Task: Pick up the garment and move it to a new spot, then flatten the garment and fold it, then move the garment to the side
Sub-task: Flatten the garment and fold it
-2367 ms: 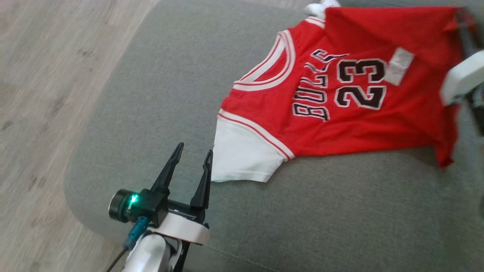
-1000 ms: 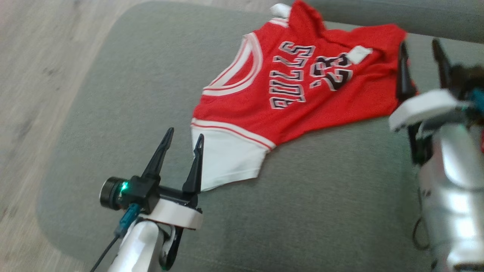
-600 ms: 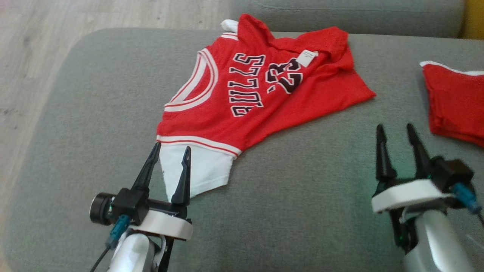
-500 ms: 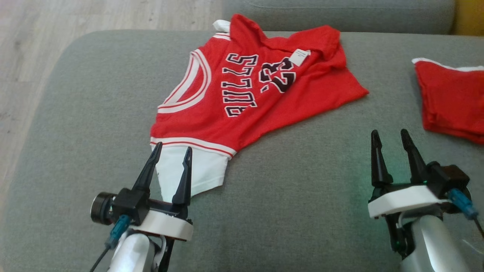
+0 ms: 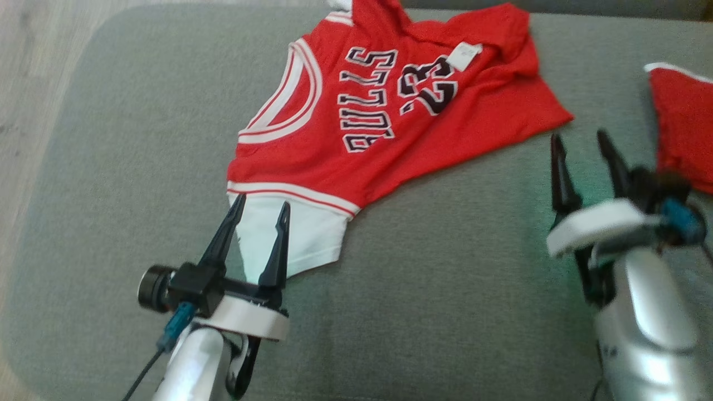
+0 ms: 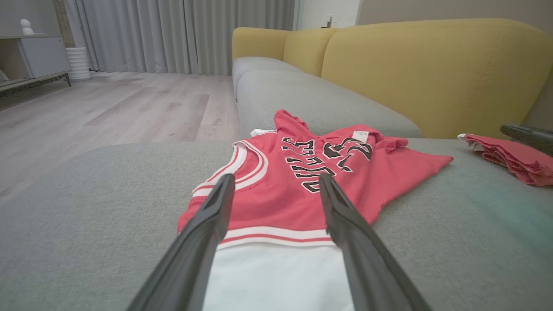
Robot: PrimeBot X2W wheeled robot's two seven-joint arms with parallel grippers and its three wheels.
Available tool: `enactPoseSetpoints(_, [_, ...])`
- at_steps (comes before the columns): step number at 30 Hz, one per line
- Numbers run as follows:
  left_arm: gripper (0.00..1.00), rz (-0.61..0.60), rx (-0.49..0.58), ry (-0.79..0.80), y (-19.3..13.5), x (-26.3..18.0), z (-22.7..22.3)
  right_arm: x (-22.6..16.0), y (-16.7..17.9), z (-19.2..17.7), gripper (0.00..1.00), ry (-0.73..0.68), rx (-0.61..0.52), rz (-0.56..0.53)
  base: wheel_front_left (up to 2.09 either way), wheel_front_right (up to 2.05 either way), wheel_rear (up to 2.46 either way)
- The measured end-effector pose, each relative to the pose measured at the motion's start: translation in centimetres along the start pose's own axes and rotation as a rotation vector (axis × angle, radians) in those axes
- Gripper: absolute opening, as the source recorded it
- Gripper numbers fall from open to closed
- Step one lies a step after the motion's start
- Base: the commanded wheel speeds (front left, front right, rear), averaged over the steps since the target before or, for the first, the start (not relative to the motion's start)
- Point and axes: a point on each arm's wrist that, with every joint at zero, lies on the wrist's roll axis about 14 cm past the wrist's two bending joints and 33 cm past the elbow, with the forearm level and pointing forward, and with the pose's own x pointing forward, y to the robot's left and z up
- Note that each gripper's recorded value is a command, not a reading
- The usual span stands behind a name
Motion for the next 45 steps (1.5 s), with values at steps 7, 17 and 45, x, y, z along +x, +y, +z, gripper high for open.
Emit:
enactPoseSetpoints(7, [1.0, 0.036, 0.01, 0.023, 1.5, 0.5, -0.7, 5.5, -1.7, -1.6, 1.0, 0.154, -0.035, -0.056, 0.0, 0.0, 0.0])
enactPoseSetpoints(17, [1.0, 0.095, 0.016, 0.056, 3.7, -0.2, -1.5, 7.8, -3.5, -7.1, 1.0, 0.379, -0.066, -0.132, 0.0, 0.0, 0.0])
enactPoseSetpoints(45, [1.0, -0.007, 0.005, 0.0, -0.3, 0.9, 0.1, -2.4, -9.0, -7.6, 0.0, 0.282, 0.05, -0.304, 0.0, 0.0, 0.0])
